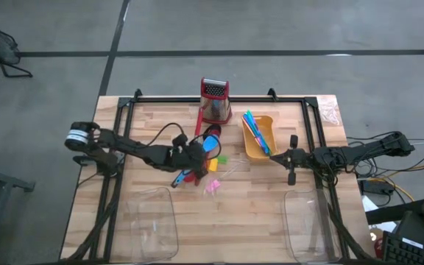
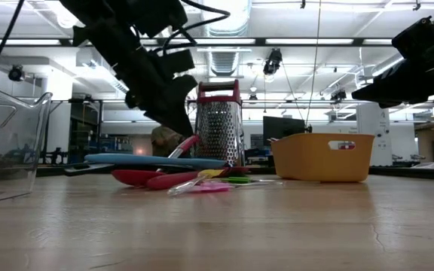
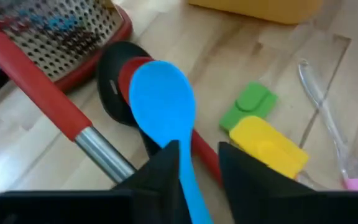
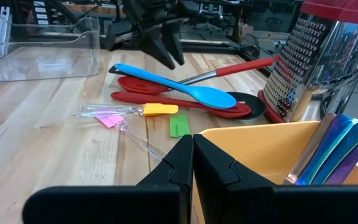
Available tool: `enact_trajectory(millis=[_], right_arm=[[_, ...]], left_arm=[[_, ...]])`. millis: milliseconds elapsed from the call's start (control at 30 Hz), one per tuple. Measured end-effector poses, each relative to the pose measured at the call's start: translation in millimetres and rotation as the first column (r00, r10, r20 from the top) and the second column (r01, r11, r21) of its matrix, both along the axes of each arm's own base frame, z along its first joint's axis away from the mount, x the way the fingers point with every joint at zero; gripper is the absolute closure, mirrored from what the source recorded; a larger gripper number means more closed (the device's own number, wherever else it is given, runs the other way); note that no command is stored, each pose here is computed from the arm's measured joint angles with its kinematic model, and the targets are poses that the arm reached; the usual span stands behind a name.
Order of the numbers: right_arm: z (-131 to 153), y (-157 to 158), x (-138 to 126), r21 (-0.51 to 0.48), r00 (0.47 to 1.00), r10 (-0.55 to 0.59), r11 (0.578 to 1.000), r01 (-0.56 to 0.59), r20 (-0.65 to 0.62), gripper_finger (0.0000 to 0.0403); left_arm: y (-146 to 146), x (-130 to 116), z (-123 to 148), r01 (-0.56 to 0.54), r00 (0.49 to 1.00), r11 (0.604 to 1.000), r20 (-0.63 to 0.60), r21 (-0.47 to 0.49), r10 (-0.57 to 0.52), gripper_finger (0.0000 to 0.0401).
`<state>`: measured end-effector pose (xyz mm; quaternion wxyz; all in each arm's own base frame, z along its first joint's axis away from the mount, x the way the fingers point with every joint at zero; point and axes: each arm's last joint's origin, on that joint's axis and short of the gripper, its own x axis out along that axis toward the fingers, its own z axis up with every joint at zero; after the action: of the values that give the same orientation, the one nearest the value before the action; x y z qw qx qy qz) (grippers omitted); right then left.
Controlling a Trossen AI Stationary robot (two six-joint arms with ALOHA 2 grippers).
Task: Pick & Place Kitchen Items
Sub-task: Put the blue serving spoon into the right transparent bin
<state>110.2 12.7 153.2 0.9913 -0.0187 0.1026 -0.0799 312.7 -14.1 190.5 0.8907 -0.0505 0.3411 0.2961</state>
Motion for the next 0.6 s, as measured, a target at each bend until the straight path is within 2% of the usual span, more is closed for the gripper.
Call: enact_trajectory(millis=[167,267,600], right_arm=[[0.0,0.0,0.0,0.0,1.0,0.0,1.0,0.0,0.0,0.0394],[0.0,0.0,0.0,0.001,1.0,0.0,1.0,0.0,0.0,0.0394],[0.0,0.0,0.0,0.0,1.0,0.0,1.0,0.0,0.0,0.0394]], left_arm=[[-1.6,-3.0,-5.1,0.045,0.997,0.997,-0.057,-0.06,-0.048,0.0204],[-2.4,-7.7,-10.8,0.057,0.993,0.993,-0.102,-0.107,-0.068,0.0175],[9.2,-13.3,-19.9,0.005,0.992,0.993,-0.127,-0.115,-0.02,0.0163]])
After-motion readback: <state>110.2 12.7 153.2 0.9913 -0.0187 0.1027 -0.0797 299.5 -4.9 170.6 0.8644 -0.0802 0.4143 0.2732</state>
